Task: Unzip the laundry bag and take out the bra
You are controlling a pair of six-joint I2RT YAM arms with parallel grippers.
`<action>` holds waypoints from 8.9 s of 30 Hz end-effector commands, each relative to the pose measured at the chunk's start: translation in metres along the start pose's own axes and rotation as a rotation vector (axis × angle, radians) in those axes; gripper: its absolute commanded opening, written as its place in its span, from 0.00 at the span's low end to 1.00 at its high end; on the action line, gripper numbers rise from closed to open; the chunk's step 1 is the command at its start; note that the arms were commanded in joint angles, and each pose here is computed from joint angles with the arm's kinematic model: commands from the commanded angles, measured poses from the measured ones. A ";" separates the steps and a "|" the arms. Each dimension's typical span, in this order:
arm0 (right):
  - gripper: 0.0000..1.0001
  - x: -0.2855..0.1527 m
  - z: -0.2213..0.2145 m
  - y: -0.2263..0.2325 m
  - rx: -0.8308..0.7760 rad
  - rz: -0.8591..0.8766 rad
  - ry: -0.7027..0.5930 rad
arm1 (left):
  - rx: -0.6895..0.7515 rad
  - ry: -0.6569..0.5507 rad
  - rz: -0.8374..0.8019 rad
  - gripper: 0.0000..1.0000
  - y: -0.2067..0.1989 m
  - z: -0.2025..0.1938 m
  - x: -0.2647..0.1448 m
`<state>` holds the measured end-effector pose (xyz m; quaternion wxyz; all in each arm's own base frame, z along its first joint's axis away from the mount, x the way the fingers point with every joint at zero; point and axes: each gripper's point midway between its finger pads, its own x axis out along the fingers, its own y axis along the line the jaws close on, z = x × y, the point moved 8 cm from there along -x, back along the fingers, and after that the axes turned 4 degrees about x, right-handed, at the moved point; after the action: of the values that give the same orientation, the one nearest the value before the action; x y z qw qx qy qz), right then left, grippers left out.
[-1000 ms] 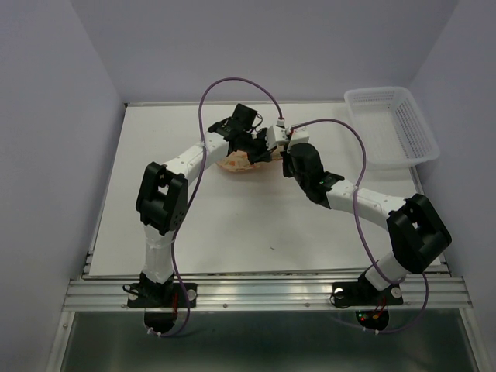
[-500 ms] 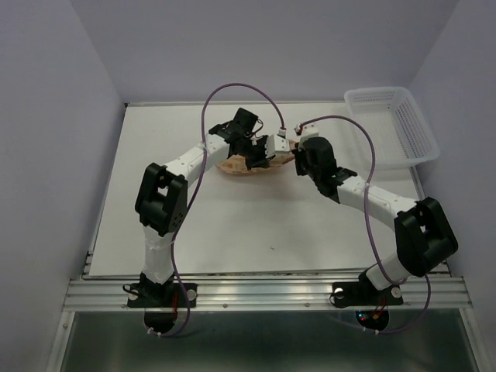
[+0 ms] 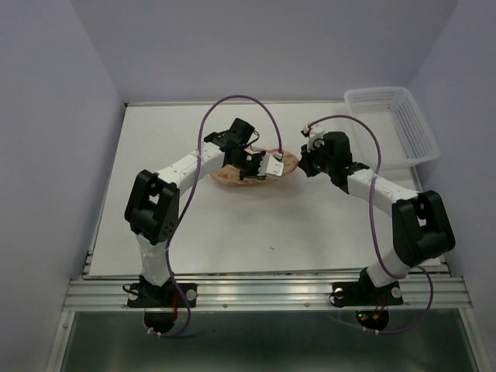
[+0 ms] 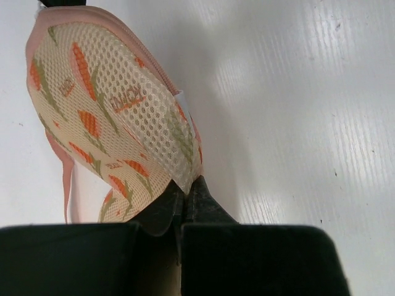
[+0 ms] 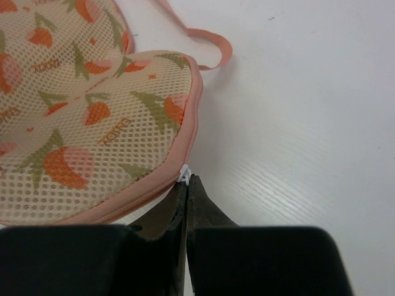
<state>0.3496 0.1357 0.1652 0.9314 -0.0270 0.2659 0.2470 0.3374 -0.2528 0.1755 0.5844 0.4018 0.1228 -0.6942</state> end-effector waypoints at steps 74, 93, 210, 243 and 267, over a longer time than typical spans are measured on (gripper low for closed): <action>0.01 -0.070 0.047 0.076 0.683 0.059 -0.139 | -0.631 -0.002 0.734 0.93 -0.048 0.113 0.030; 0.01 -0.071 0.039 0.057 0.499 -0.093 -0.120 | -0.575 0.041 0.802 0.00 -0.057 0.103 0.012; 0.01 -0.058 0.030 0.083 0.171 0.170 -0.041 | -0.451 -0.180 0.647 0.57 -0.040 0.070 0.003; 0.01 -0.089 0.015 -0.070 0.308 -0.427 0.066 | -0.422 -0.141 0.659 0.00 -0.061 0.039 -0.025; 0.01 -0.056 -0.025 -0.058 0.368 0.125 -0.050 | -0.359 -0.286 0.685 0.00 -0.062 0.038 -0.059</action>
<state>0.3138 0.0576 0.1347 0.8874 0.1724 0.3656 0.2216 0.2576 -0.2149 0.2072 0.8451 0.2199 0.0601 -0.4836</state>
